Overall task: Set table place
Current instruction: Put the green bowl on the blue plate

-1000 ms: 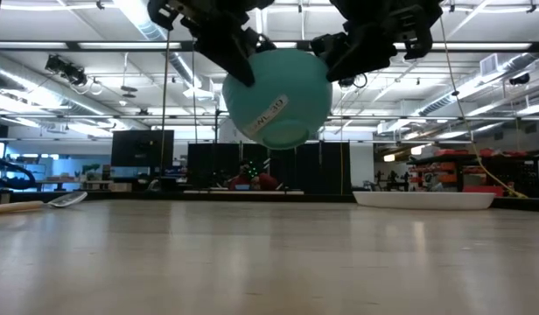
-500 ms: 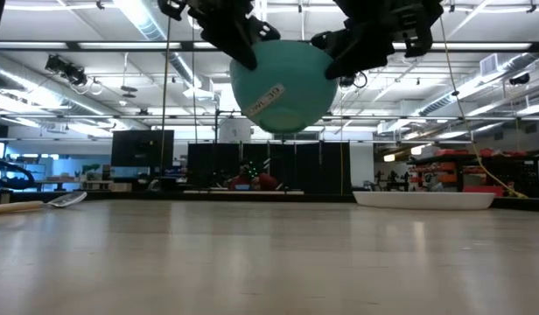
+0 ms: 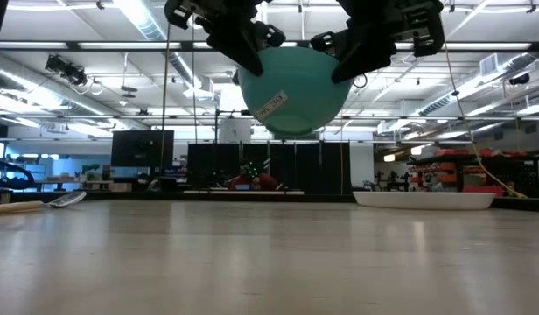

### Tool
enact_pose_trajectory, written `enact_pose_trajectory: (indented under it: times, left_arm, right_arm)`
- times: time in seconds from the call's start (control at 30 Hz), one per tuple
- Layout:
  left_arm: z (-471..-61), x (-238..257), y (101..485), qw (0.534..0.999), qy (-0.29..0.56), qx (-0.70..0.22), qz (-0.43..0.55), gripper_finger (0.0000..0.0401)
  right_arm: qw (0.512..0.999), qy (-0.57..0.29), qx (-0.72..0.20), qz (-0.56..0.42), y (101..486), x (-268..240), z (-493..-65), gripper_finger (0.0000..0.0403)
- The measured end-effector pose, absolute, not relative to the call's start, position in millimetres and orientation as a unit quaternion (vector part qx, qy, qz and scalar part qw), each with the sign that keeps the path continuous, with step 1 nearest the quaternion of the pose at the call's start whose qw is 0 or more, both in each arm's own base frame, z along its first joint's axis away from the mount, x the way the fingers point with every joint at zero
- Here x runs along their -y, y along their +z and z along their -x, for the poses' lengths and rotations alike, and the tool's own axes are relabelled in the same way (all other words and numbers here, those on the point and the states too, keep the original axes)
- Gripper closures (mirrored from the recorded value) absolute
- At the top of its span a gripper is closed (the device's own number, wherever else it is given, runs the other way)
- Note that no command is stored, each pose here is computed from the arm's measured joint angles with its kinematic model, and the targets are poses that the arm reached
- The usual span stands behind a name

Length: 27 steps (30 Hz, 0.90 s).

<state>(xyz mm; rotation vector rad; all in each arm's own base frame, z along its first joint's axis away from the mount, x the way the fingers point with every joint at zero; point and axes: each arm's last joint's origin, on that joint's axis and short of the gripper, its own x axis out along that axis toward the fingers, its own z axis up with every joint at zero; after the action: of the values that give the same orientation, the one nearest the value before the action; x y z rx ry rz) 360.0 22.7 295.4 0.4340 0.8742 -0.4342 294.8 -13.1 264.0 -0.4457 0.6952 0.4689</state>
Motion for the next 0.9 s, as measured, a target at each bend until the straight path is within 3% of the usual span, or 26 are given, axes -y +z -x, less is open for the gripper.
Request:
enact_pose_trajectory:
  times: [0.5,0.7,0.9]
  left_arm:
    - [-373.7,-23.3,309.6,0.900,-0.154,-0.344,-0.218,0.0225]
    - [-373.9,-23.1,336.2,0.911,-0.141,-0.321,-0.215,0.0207]
    - [-364.4,-18.0,368.2,0.912,-0.136,-0.344,-0.176,0.0213]
  right_arm:
    - [0.894,0.205,-0.340,0.207,266.2,14.8,-295.2,0.0399]
    - [0.893,0.171,-0.365,0.201,265.3,18.2,-292.5,0.0399]
    - [0.889,0.067,-0.400,0.212,270.8,24.1,-285.1,0.0399]
